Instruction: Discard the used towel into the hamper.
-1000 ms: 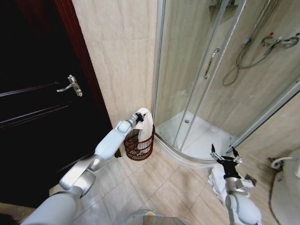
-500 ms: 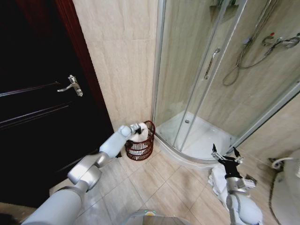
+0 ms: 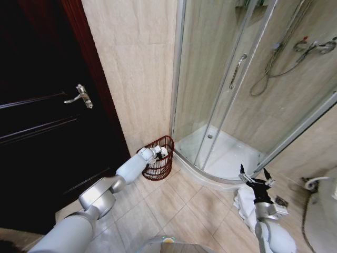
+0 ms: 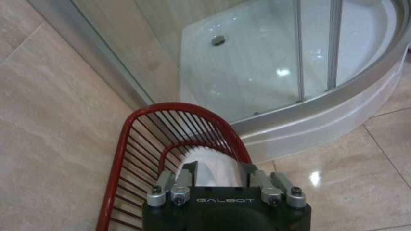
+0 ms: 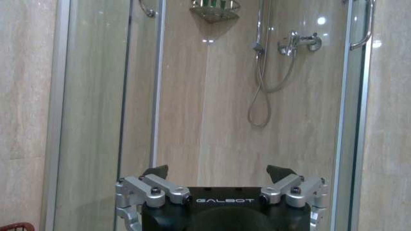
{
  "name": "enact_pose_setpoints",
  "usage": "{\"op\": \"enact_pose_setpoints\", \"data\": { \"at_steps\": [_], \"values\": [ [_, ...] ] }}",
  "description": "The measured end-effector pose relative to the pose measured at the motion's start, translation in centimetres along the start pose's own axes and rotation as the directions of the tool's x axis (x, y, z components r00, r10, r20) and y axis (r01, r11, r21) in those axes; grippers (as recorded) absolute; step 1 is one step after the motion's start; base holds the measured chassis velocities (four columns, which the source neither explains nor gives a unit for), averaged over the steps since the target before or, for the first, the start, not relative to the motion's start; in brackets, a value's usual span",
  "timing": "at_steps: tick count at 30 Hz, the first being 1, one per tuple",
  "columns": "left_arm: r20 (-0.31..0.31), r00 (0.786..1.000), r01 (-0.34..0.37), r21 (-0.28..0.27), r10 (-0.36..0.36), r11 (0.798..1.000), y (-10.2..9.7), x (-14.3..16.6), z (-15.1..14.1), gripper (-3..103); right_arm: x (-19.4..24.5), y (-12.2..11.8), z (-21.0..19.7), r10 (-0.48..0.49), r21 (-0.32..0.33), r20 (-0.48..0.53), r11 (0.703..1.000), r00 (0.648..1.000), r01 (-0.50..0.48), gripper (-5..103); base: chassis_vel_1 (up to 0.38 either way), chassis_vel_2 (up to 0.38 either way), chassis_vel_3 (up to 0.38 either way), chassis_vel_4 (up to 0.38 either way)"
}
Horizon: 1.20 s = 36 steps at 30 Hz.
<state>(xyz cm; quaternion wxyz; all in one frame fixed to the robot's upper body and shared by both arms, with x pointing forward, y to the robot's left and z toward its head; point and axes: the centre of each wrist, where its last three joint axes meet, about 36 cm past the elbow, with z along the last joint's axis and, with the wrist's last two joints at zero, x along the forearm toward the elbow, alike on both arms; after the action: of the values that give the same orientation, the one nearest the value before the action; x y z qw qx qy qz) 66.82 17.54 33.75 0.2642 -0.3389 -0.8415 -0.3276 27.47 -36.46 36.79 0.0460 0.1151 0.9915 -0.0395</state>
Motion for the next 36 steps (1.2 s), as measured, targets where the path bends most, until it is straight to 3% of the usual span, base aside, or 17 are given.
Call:
{"op": "enact_pose_setpoints", "data": {
  "at_steps": [2,9,10,12,13,16,17,19,21,23,24,25,27,29,30,32,36],
  "values": [
    [0.008,1.0,0.025,-0.004,-0.025,1.0,0.5,0.1,-0.9,58,-0.1,0.1,0.0,0.011,-0.002,0.002,1.0,1.0,-0.011,100,0.0,0.0,0.0,0.0],
    [0.051,0.992,0.114,0.042,-0.116,0.993,1.2,0.5,-1.8,75,-0.3,0.3,-0.1,0.016,-0.006,0.01,1.0,1.0,-0.016,100,0.0,0.0,0.0,0.0],
    [0.148,0.958,0.225,0.151,-0.247,0.963,1.3,1.3,-2.4,86,-0.5,0.5,-0.5,0.016,-0.008,0.021,1.0,1.0,-0.016,100,0.0,0.0,0.0,0.0],
    [0.178,0.944,0.246,0.185,-0.279,0.951,1.4,1.6,-2.5,86,-0.6,0.5,-0.7,0.016,-0.01,0.025,1.0,1.0,-0.016,100,0.0,0.0,0.0,0.0],
    [0.271,0.888,0.286,0.306,-0.371,0.908,1.6,3.5,-2.9,90,-0.7,0.6,-1.1,0.013,-0.013,0.033,1.0,0.999,-0.012,100,0.0,0.0,0.0,0.0],
    [0.403,0.776,0.286,0.46,-0.484,0.841,1.2,10.8,-3.6,100,-1.2,0.7,-1.7,0.003,-0.018,0.044,1.0,0.999,-0.002,100,0.0,0.0,0.0,0.0],
    [0.403,0.776,0.286,0.46,-0.484,0.841,1.2,10.8,-3.6,100,-1.2,0.7,-1.7,0.003,-0.018,0.044,1.0,0.999,-0.002,100,0.0,0.0,0.0,0.0],
    [0.46,0.703,0.271,0.532,-0.543,0.802,-0.2,17.6,-2.2,100,-1.4,0.9,-1.9,-0.005,-0.02,0.048,1.0,0.999,0.006,100,0.0,0.0,0.0,0.0],
    [0.476,0.684,0.266,0.542,-0.552,0.797,-1.0,19.9,-1.5,100,-1.4,0.9,-2.0,-0.008,-0.02,0.049,1.0,0.999,0.009,100,0.0,0.0,0.0,0.0],
    [0.546,0.591,0.259,0.57,-0.594,0.78,-4.1,26.9,0.8,100,-1.1,1.2,-2.6,-0.023,-0.021,0.054,0.999,0.998,0.024,100,0.0,0.0,0.0,0.0],
    [0.553,0.566,0.258,0.586,-0.611,0.768,-5.2,28.5,1.8,100,-1.0,1.4,-2.8,-0.03,-0.022,0.056,0.999,0.998,0.032,100,0.0,0.0,0.0,0.0],
    [0.553,0.566,0.258,0.586,-0.611,0.768,-5.2,28.5,1.8,100,-1.0,1.4,-2.8,-0.03,-0.022,0.056,0.999,0.998,0.032,100,0.0,0.0,0.0,0.0],
    [0.538,0.534,0.268,0.625,-0.653,0.734,-7.8,30.6,3.9,100,-0.7,1.6,-3.0,-0.045,-0.023,0.059,0.999,0.997,0.047,100,0.0,0.0,0.0,0.0],
    [0.485,0.496,0.323,0.667,-0.72,0.672,-10.2,32.0,6.5,100,-0.3,1.9,-3.2,-0.066,-0.023,0.061,0.997,0.996,0.067,100,0.0,0.0,0.0,0.0],
    [0.485,0.496,0.323,0.667,-0.72,0.672,-10.2,32.0,6.5,100,-0.3,1.9,-3.2,-0.066,-0.023,0.061,0.997,0.996,0.067,100,0.0,0.0,0.0,0.0],
    [0.425,0.486,0.375,0.688,-0.764,0.621,-12.2,32.5,9.0,100,0.4,2.1,-3.4,-0.088,-0.021,0.056,0.996,0.995,0.09,100,0.0,0.0,0.0,0.0],
    [0.313,0.514,0.435,0.707,-0.799,0.557,-15.1,31.8,12.4,100,1.3,2.4,-3.9,-0.115,-0.02,0.059,0.993,0.992,0.116,100,0.0,0.0,0.0,0.0]
  ]
}}
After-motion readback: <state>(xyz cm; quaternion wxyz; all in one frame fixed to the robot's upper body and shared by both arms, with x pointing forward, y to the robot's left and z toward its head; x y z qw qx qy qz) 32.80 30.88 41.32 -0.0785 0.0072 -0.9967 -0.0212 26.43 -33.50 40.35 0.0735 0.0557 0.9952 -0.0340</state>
